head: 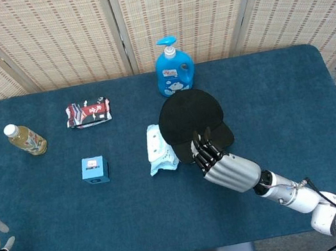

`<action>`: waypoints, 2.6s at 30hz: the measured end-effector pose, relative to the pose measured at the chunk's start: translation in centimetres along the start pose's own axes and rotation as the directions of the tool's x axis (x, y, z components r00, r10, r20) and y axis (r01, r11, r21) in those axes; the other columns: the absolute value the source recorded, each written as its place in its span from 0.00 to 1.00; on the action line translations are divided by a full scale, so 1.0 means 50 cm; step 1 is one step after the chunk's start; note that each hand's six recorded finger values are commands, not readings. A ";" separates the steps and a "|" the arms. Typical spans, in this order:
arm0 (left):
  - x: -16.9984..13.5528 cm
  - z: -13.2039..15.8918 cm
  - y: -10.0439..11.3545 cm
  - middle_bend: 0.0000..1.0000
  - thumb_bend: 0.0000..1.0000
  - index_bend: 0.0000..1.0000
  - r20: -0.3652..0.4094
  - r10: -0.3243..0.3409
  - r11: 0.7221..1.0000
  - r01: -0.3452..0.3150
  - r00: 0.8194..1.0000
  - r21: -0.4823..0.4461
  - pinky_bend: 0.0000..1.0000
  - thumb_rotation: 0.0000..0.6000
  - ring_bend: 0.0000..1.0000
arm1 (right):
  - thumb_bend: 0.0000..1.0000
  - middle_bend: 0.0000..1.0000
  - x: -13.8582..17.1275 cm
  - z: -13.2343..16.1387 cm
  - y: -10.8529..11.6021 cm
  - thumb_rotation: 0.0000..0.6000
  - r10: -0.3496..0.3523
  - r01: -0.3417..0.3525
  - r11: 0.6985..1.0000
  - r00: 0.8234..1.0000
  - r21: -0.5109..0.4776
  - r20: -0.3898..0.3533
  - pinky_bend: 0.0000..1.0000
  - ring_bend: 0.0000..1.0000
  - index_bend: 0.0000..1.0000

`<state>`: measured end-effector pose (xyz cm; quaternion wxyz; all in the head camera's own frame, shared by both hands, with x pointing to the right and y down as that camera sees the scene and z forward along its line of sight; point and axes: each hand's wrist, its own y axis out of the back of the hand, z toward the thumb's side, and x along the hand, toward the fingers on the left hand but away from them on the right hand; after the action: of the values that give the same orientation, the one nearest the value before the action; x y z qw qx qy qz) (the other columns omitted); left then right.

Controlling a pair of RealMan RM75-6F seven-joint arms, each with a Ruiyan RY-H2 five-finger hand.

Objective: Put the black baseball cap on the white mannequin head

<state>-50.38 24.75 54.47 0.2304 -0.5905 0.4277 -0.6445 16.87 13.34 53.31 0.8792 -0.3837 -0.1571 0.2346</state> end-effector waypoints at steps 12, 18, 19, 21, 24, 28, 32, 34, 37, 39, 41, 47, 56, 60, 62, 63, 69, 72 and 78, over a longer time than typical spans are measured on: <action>-0.003 -0.004 0.003 0.75 0.21 0.56 -0.010 0.004 1.000 -0.004 1.000 -0.001 0.94 1.00 0.69 | 0.43 0.42 0.032 0.050 -0.020 1.00 0.035 -0.037 0.998 0.998 -0.044 -0.052 0.32 0.26 0.70; -0.003 -0.003 0.002 0.75 0.21 0.56 -0.009 0.000 1.000 0.000 1.000 -0.003 0.94 1.00 0.69 | 0.43 0.42 0.044 0.059 -0.025 1.00 0.051 -0.055 0.996 0.997 -0.065 -0.052 0.32 0.26 0.70; -0.003 -0.003 0.001 0.75 0.21 0.56 -0.009 0.000 1.000 0.000 1.000 -0.003 0.94 1.00 0.69 | 0.43 0.42 0.046 0.060 -0.025 1.00 0.052 -0.056 0.996 0.997 -0.070 -0.051 0.32 0.26 0.70; -0.002 -0.003 0.000 0.75 0.22 0.56 -0.009 -0.002 1.000 0.002 1.000 -0.003 0.94 1.00 0.69 | 0.43 0.42 0.051 0.062 -0.022 1.00 0.051 -0.055 0.995 0.997 -0.082 -0.050 0.32 0.26 0.70; -0.002 -0.003 -0.002 0.75 0.21 0.56 -0.009 -0.007 1.000 0.007 1.000 -0.002 0.94 1.00 0.69 | 0.43 0.42 0.059 0.063 -0.015 1.00 0.045 -0.049 0.994 0.998 -0.097 -0.045 0.32 0.26 0.70; -0.002 -0.001 -0.005 0.75 0.22 0.56 -0.005 -0.009 1.000 0.009 1.000 -0.001 0.94 1.00 0.69 | 0.44 0.42 0.071 0.065 -0.008 1.00 0.043 -0.047 0.992 0.998 -0.120 -0.035 0.32 0.26 0.70; -0.002 0.000 -0.007 0.75 0.22 0.56 -0.002 -0.012 1.000 0.012 1.000 0.002 0.94 1.00 0.69 | 0.43 0.42 0.082 0.069 -0.008 1.00 0.051 -0.056 0.990 0.998 -0.130 -0.037 0.32 0.26 0.70; -0.002 0.001 -0.007 0.75 0.22 0.56 -0.001 -0.013 1.000 0.013 1.000 0.002 0.94 1.00 0.69 | 0.43 0.42 0.087 0.071 -0.009 1.00 0.057 -0.062 0.989 0.998 -0.133 -0.038 0.32 0.26 0.70; -0.002 0.000 -0.008 0.75 0.21 0.56 -0.001 -0.014 1.000 0.014 1.000 0.004 0.94 1.00 0.69 | 0.41 0.42 0.094 0.076 -0.012 1.00 0.067 -0.072 0.987 0.997 -0.141 -0.039 0.32 0.26 0.70; -0.002 0.000 -0.007 0.75 0.22 0.56 -0.001 -0.015 1.000 0.015 1.000 0.004 0.94 1.00 0.69 | 0.37 0.42 0.099 0.078 -0.013 1.00 0.073 -0.078 0.986 0.997 -0.146 -0.039 0.32 0.26 0.67; -0.002 0.000 -0.007 0.75 0.22 0.56 -0.002 -0.014 1.000 0.014 1.000 0.004 0.94 1.00 0.69 | 0.33 0.42 0.104 0.078 -0.014 1.00 0.080 -0.084 0.985 0.996 -0.152 -0.034 0.32 0.26 0.60; -0.003 -0.001 -0.005 0.75 0.22 0.56 -0.002 -0.014 1.000 0.014 1.000 0.005 0.94 1.00 0.69 | 0.16 0.37 0.115 0.073 -0.015 1.00 0.131 -0.129 0.977 0.991 -0.169 -0.003 0.28 0.23 0.22; -0.002 0.003 -0.002 0.74 0.22 0.56 0.006 -0.008 1.000 0.008 1.000 0.006 0.93 1.00 0.68 | 0.00 0.32 0.143 0.056 0.004 1.00 0.219 -0.205 0.955 0.975 -0.216 0.041 0.24 0.19 0.00; -0.003 0.008 0.005 0.74 0.22 0.55 0.017 0.007 1.000 -0.007 1.000 0.006 0.91 1.00 0.67 | 0.00 0.30 0.163 0.044 0.017 1.00 0.267 -0.245 0.938 0.961 -0.244 0.065 0.24 0.18 0.00; -0.004 0.013 0.009 0.73 0.21 0.55 0.025 0.015 1.000 -0.015 1.000 0.005 0.91 1.00 0.66 | 0.00 0.29 0.178 0.034 0.024 1.00 0.311 -0.278 0.921 0.947 -0.272 0.085 0.24 0.18 0.00; -0.005 0.015 0.011 0.73 0.21 0.55 0.029 0.018 1.000 -0.019 0.999 0.005 0.91 1.00 0.66 | 0.00 0.29 0.186 0.028 0.027 1.00 0.335 -0.296 0.911 0.937 -0.287 0.096 0.24 0.17 0.00; -0.011 0.029 0.018 0.72 0.22 0.55 0.051 0.032 1.000 -0.032 0.998 -0.001 0.89 1.00 0.65 | 0.00 0.28 0.255 -0.024 0.037 1.00 0.495 -0.380 0.826 0.843 -0.417 0.212 0.24 0.17 0.04; -0.012 0.032 0.020 0.72 0.21 0.55 0.056 0.035 0.999 -0.036 0.998 0.001 0.87 1.00 0.65 | 0.00 0.28 0.285 -0.042 0.033 1.00 0.534 -0.370 0.793 0.805 -0.485 0.259 0.24 0.17 0.06; -0.012 0.030 0.023 0.71 0.21 0.54 0.053 0.044 0.999 -0.044 0.998 0.005 0.85 1.00 0.64 | 0.00 0.28 0.361 -0.076 0.011 1.00 0.589 -0.288 0.737 0.717 -0.611 0.373 0.24 0.17 0.11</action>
<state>-49.05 24.20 53.08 0.2574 -0.5969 0.4327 -0.6247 33.62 21.01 52.15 0.5764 -0.5462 -0.3563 0.4924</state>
